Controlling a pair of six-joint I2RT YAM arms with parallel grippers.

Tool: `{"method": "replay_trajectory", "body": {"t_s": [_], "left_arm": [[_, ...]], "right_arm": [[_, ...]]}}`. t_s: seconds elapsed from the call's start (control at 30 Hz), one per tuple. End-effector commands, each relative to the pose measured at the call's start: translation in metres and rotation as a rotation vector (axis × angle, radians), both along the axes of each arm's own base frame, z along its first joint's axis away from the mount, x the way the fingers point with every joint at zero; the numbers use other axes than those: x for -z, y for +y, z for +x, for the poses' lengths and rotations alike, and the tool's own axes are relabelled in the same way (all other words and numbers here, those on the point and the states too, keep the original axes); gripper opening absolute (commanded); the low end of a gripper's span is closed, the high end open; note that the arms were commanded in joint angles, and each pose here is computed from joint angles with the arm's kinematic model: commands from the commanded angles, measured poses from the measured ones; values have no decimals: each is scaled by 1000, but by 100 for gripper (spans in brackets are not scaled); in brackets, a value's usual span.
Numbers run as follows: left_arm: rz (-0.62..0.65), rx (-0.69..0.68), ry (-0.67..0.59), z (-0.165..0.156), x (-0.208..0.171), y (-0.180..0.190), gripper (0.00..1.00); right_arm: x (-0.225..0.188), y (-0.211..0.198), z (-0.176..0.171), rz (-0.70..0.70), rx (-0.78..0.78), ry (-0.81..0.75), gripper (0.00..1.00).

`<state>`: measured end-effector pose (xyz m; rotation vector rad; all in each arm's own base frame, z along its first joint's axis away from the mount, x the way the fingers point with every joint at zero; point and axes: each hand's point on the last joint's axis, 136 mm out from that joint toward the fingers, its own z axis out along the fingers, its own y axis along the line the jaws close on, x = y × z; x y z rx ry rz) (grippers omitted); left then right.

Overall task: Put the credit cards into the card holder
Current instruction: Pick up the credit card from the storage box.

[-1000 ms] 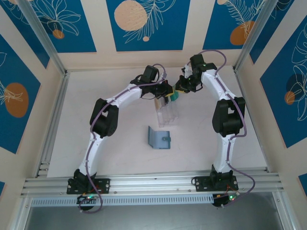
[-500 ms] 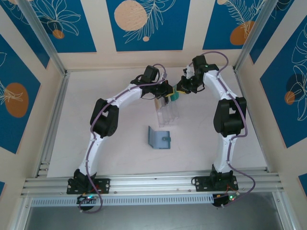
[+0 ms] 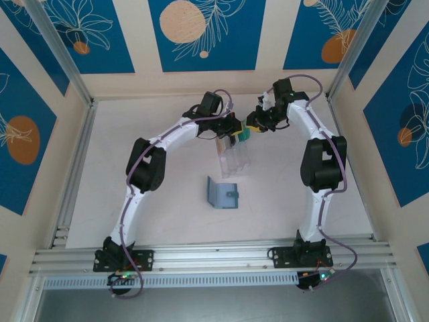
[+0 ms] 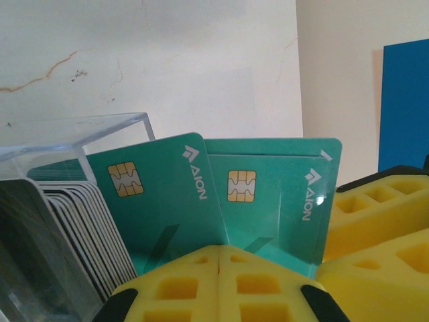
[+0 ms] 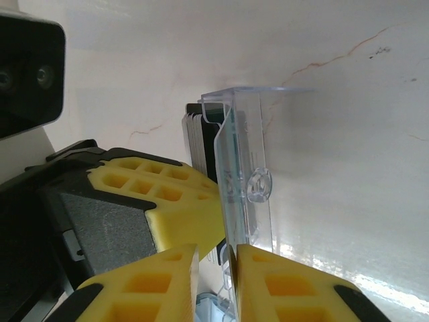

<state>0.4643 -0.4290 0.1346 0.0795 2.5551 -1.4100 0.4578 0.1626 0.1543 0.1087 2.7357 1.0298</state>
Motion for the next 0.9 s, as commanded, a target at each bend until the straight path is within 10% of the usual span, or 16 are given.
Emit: {"method": "replay_trajectory", "body": {"t_s": [0.0,0.87], "left_arm": [[84,3,48,-6,38,2,2],[75,-8,38,-5,28,8,2]], "right_arm": [[-36,11,-9,115,-24,-38,19],[-22,12,-8,89,-26,-13,0]]}}
